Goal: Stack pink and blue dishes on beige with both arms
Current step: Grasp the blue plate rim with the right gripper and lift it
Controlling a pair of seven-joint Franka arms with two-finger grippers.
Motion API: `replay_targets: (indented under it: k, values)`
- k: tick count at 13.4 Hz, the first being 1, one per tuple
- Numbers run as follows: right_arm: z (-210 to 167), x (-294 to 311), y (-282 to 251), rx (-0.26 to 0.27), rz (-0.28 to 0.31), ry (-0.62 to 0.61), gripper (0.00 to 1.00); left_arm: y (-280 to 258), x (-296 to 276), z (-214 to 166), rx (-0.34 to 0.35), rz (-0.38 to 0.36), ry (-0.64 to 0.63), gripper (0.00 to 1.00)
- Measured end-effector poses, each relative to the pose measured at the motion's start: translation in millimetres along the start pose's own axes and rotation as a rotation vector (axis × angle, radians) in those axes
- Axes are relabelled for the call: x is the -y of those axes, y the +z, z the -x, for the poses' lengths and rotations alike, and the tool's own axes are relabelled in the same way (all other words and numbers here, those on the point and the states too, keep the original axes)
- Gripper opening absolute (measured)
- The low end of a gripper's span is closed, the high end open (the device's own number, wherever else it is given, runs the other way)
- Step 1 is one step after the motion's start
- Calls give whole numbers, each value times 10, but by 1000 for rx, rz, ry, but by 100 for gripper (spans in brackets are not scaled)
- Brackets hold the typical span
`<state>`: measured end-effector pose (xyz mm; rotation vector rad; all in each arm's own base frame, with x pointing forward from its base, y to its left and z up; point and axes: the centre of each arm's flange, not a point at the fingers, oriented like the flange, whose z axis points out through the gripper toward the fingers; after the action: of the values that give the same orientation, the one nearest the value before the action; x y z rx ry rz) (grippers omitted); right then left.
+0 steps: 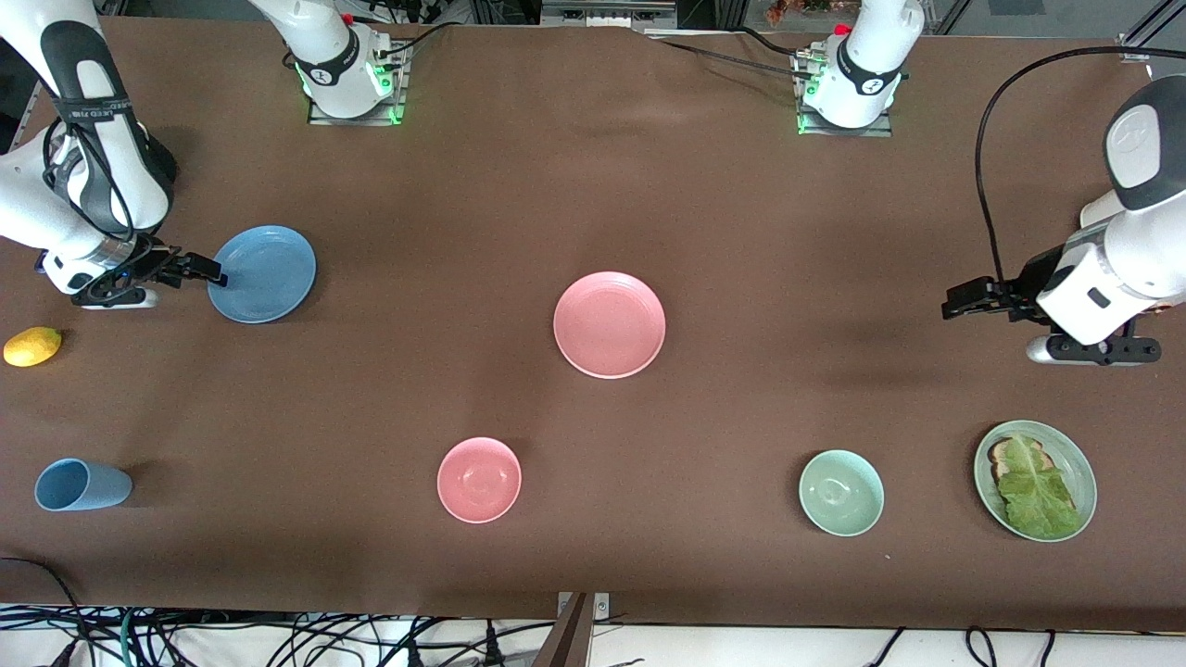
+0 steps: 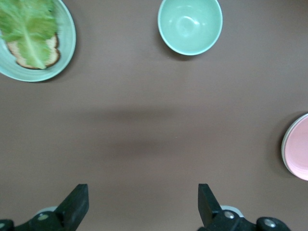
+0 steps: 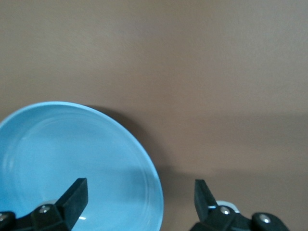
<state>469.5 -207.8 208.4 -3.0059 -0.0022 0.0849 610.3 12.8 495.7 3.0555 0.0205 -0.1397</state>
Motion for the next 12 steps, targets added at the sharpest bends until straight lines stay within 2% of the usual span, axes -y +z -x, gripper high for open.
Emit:
replay_targets:
  k: [3,5,6,7,9,10,11,12]
  values:
    - [52,-95,90,5,-11,-8,95,-305,33,141,-34,-39,11,100]
    - [70,-130,90,-7,-26,-11,94,-500,59,230,-64,-41,7,100]
    - [84,-153,103,-15,-38,-15,89,-595,106,274,-81,-41,-2,100]
    - [98,-172,128,-24,-51,-21,89,-675,160,320,-92,-40,-11,100]
    - [126,-200,196,-28,-69,-27,72,-740,208,374,-92,-39,-20,100]
    - [133,-206,220,-26,-72,-30,72,-721,194,373,-85,-38,-18,100]
    - [136,-207,233,-24,-74,-33,65,-677,166,362,-76,-38,-13,100]
    - [139,-207,241,-23,-75,-34,52,-624,140,343,-66,-38,-8,100]
